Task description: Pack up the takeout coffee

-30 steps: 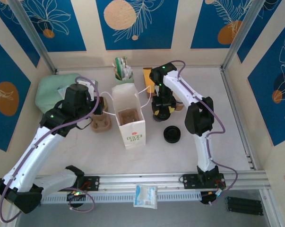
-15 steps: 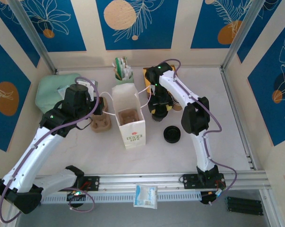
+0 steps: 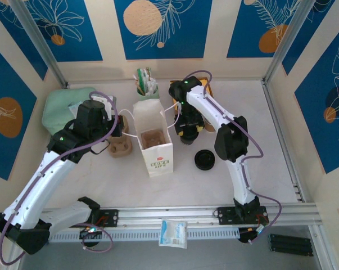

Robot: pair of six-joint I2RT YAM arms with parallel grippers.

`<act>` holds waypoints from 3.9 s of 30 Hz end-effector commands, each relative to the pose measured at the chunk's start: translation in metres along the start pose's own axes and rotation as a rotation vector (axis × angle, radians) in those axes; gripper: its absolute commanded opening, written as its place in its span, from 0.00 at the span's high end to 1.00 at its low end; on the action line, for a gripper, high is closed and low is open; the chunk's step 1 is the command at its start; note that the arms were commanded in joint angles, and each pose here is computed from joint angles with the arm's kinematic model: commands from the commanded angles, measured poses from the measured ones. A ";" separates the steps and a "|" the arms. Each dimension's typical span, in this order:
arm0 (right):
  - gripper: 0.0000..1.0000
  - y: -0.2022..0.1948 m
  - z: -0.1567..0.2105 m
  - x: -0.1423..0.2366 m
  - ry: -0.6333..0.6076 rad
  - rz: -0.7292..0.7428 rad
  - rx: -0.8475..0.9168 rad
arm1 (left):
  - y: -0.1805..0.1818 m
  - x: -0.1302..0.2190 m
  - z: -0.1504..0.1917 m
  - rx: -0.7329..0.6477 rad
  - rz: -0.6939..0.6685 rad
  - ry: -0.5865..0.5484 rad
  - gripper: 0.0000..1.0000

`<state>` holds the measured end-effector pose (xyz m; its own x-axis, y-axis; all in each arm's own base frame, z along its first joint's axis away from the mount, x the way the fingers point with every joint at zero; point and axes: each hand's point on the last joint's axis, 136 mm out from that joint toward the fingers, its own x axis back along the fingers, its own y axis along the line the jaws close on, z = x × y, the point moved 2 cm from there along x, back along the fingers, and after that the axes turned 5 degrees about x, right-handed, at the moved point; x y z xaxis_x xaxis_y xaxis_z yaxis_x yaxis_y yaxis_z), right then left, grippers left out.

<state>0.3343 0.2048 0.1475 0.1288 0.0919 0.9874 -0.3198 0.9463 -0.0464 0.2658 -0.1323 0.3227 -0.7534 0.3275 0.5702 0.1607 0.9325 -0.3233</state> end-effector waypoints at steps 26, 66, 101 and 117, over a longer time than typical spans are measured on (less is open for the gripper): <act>0.26 -0.003 -0.011 -0.020 -0.118 0.046 -0.068 | 0.001 0.008 -0.006 0.011 0.001 -0.023 0.97; 0.37 -0.011 -0.011 0.002 -0.254 0.022 -0.124 | 0.000 0.007 -0.005 0.014 0.004 -0.015 0.97; 0.37 -0.047 0.029 0.174 -0.561 -0.053 -0.230 | 0.001 0.008 0.003 0.083 0.021 -0.008 0.99; 0.37 -0.032 0.065 0.246 -0.781 -0.187 -0.217 | -0.001 0.003 0.003 0.079 0.024 0.007 0.99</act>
<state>0.3340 0.1780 0.3784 -0.5205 -0.1838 0.8339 -0.1449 0.9814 0.1259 0.2616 -0.1321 0.3205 -0.7484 0.3382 0.5706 0.1225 0.9159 -0.3822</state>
